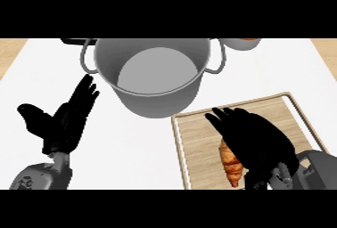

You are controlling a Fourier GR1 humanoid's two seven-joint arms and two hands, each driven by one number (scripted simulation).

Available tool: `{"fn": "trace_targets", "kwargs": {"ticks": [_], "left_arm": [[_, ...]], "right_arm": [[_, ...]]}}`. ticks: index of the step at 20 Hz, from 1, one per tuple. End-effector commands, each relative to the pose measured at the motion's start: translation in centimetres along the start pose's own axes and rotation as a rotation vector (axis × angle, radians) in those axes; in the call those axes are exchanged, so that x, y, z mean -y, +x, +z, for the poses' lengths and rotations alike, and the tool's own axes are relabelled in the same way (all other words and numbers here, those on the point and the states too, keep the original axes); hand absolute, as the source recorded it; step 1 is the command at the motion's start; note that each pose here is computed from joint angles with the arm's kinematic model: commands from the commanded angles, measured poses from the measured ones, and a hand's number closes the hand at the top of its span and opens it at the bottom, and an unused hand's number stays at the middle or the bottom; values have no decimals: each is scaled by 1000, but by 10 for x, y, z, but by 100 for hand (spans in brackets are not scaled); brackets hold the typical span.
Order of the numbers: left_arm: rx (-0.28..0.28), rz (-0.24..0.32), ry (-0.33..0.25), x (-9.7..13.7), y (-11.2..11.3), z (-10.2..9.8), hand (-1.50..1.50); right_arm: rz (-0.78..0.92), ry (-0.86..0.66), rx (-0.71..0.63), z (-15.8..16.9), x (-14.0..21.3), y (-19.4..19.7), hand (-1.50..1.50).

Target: Pick the croissant from the tray and place it in the pot

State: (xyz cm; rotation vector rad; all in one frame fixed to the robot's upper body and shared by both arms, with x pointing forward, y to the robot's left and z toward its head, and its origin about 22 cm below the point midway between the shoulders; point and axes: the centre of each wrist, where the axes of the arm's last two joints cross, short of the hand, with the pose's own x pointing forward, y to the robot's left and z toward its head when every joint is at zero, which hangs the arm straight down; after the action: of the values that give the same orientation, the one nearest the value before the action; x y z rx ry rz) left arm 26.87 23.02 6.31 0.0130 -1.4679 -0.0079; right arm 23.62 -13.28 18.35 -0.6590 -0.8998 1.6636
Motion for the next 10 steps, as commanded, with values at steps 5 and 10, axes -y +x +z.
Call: {"fn": "trace_targets", "kwargs": {"ticks": [5,10], "left_arm": [[13,-7,4,-7,0,8,0],[-3,4,14,-1,-1,6,0]], "right_arm": [[3,-32,-107,9,-26,31,-150],[14,-16,-150,-10,-33,31,-150]]}}
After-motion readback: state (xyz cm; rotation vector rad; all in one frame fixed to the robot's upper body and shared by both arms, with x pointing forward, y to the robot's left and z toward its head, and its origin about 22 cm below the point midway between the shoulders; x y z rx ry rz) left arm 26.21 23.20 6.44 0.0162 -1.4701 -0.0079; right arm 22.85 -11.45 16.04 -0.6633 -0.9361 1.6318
